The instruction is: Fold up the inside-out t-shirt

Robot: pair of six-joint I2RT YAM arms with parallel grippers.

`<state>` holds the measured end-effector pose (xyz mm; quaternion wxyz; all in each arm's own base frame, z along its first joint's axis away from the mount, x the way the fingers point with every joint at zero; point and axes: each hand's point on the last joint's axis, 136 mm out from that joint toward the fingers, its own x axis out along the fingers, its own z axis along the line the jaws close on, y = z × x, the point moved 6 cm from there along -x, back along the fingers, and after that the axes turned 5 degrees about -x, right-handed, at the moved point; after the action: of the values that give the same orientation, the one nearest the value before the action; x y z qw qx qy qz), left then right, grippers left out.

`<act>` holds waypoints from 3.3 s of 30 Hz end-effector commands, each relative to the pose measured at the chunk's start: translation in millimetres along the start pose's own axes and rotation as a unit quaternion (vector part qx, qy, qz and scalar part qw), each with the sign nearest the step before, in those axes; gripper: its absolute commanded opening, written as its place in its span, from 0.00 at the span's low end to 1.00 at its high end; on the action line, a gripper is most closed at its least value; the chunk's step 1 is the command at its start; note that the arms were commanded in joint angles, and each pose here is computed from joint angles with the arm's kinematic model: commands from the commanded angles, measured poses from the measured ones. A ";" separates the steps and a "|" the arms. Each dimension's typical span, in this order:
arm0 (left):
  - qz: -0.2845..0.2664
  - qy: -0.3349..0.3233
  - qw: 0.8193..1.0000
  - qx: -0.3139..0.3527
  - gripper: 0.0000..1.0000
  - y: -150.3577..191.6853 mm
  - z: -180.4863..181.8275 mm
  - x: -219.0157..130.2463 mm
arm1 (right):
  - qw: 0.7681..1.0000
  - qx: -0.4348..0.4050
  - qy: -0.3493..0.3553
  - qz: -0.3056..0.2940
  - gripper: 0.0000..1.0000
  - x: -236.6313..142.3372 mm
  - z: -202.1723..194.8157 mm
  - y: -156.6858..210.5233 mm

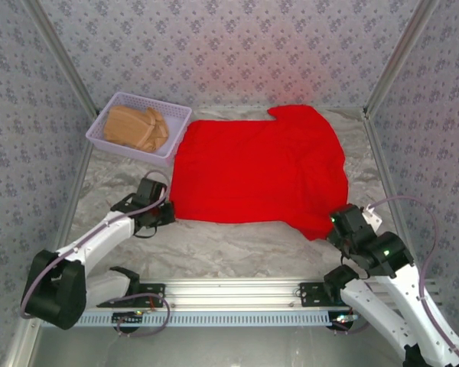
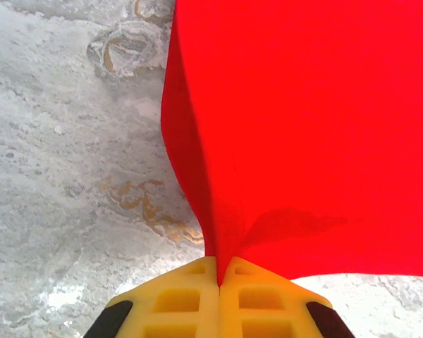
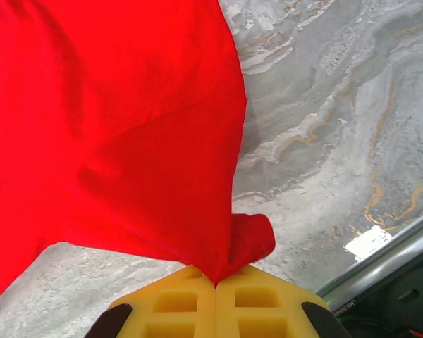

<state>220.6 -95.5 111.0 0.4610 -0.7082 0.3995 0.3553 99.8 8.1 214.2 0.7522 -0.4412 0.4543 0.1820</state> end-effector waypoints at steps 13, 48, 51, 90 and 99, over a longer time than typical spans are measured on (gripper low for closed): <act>0.011 0.077 0.997 -0.016 0.00 14.2 -23.6 -37.5 | 0.993 -0.022 0.028 -0.114 0.00 -51.4 -17.2 -40.6; -0.009 0.049 0.999 -0.009 0.00 -108.6 -41.1 28.6 | 0.995 -0.090 -0.036 -0.015 0.00 136.9 135.4 -215.4; -0.002 0.051 0.999 -0.009 0.00 -107.7 -41.2 33.5 | 0.995 -0.091 -0.037 -0.008 0.00 144.9 138.8 -218.6; -0.024 0.045 0.999 -0.020 0.06 -137.3 -46.8 67.8 | 0.993 -0.111 -0.044 -0.003 0.03 210.4 161.7 -249.1; -0.061 0.037 0.997 -0.023 0.50 -137.2 -43.4 49.4 | 0.987 -0.123 -0.089 0.049 0.32 228.4 175.6 -247.2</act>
<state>371.4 -118.9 114.1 0.4420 -0.7390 0.3879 0.3287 478.6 -13.5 154.8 0.7185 -0.4796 0.4046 0.3002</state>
